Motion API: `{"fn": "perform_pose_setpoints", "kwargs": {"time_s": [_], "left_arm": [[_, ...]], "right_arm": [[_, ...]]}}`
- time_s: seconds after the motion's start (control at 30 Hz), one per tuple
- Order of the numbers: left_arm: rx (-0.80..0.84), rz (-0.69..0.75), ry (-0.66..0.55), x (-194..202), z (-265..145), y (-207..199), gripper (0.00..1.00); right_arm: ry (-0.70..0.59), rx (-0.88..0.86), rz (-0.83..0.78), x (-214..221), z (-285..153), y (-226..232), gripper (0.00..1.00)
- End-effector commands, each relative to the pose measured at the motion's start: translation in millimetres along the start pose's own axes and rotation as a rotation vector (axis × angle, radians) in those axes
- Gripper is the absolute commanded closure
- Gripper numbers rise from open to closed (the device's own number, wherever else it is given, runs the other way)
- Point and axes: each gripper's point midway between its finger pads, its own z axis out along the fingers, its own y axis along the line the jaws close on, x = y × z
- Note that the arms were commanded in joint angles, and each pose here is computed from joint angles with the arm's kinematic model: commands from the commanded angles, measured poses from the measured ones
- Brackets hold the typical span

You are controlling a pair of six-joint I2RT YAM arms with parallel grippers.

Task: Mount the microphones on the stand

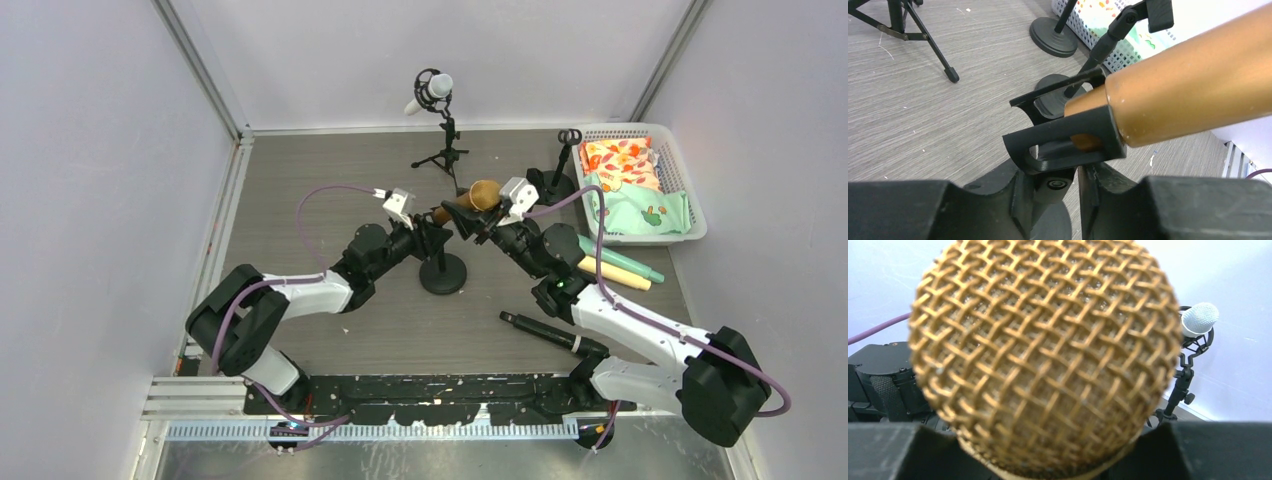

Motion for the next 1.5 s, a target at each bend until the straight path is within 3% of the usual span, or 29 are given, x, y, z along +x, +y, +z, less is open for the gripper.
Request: {"fn": "perform_pose_setpoints", "kwargs": {"time_s": [0.0,0.13,0.3,0.6,0.87,1.47], "left_arm": [[0.059,-0.025,-0.125,-37,11,-19,0.77],[0.073,-0.02,-0.137,-40,12,-21,0.91],[0.088,-0.007,-0.135,-40,11,-24,1.0],[0.133,0.038,-0.113,-38,11,-32,1.0],[0.137,0.072,-0.096,-36,12,-32,1.0],[0.134,0.063,-0.099,-37,11,-32,1.0]], "right_arm": [[0.089,0.007,0.03,27,-9,1,0.99],[0.098,0.026,0.037,33,-12,-1,0.99],[0.133,0.046,0.042,48,-16,-4,0.99],[0.35,0.092,0.177,85,-23,-2,0.99],[0.51,0.198,0.193,124,-39,-14,0.99],[0.661,0.266,0.089,210,-67,0,0.99]]}}
